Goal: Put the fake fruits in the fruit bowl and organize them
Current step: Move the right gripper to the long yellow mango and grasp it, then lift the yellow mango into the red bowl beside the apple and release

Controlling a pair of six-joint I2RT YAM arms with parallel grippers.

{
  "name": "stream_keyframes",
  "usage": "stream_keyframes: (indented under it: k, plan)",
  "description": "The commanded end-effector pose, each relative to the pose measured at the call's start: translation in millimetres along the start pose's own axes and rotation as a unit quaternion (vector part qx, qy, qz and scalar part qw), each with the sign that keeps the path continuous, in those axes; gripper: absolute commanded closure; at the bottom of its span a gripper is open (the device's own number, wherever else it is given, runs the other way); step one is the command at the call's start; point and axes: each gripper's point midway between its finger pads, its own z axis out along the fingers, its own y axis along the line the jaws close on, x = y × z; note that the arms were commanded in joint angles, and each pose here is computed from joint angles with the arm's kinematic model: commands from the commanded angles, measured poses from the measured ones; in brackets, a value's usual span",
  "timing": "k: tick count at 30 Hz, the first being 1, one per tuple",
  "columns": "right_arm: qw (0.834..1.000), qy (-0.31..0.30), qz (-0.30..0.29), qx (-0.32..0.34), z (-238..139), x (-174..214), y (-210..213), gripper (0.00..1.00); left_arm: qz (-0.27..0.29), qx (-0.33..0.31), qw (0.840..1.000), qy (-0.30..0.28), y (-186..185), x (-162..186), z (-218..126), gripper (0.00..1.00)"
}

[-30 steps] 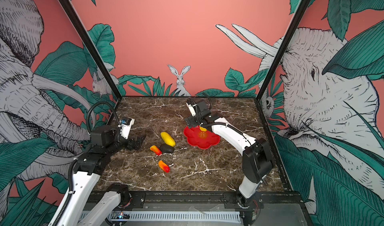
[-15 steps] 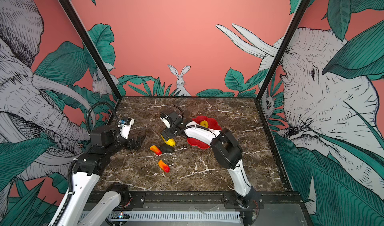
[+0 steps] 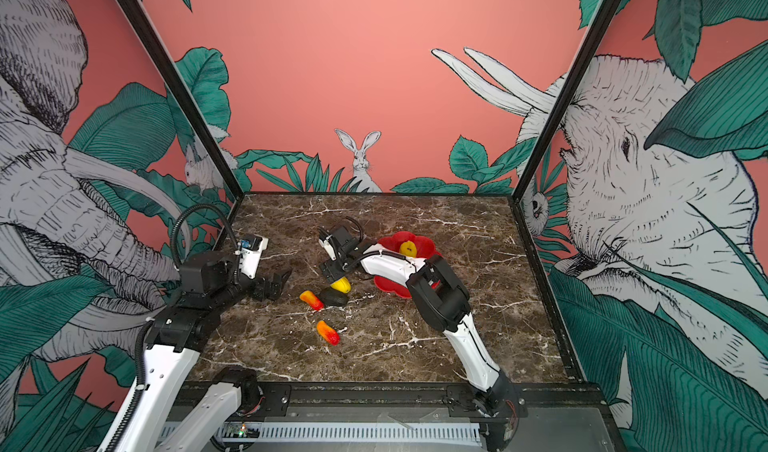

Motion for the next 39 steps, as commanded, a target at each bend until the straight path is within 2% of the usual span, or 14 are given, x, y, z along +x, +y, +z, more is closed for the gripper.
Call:
stream_keyframes:
  k: [1, 9, 17, 23, 28, 34, 39]
  plan:
    - [1.000, 0.010, 0.011, -0.013, 10.1, 8.8, 6.3, 0.23, -0.003, 0.001, 1.000, 0.008, -1.1, 7.0, 0.7, 0.00]
    - [0.999, 0.021, 0.019, -0.022, 15.1, 19.6, 7.9, 0.41, -0.002, 0.001, 1.000, 0.009, -1.0, 7.0, 1.2, 0.00]
    - [1.000, 0.016, 0.003, -0.022, -0.3, 13.4, 8.6, 0.65, -0.003, 0.000, 1.000, 0.009, -0.6, 7.4, 0.4, 0.00]
    - [0.999, -0.028, -0.024, -0.005, -64.8, -14.3, -3.9, 0.72, -0.003, 0.000, 1.000, 0.007, -0.9, 7.4, -0.1, 0.00]
    - [0.997, -0.069, -0.015, 0.037, -134.6, -21.4, -44.4, 0.73, -0.003, -0.001, 1.000, 0.007, -0.7, 7.1, -0.5, 0.00]
    - [0.991, -0.064, 0.015, 0.116, -190.0, 13.7, -102.9, 0.73, -0.003, -0.001, 1.000, 0.005, -0.7, 6.5, -1.0, 0.00]
    - [0.983, -0.053, 0.066, 0.164, -215.7, 56.1, -143.2, 0.73, -0.004, 0.002, 1.000, 0.007, -1.3, 6.6, 0.2, 0.00]
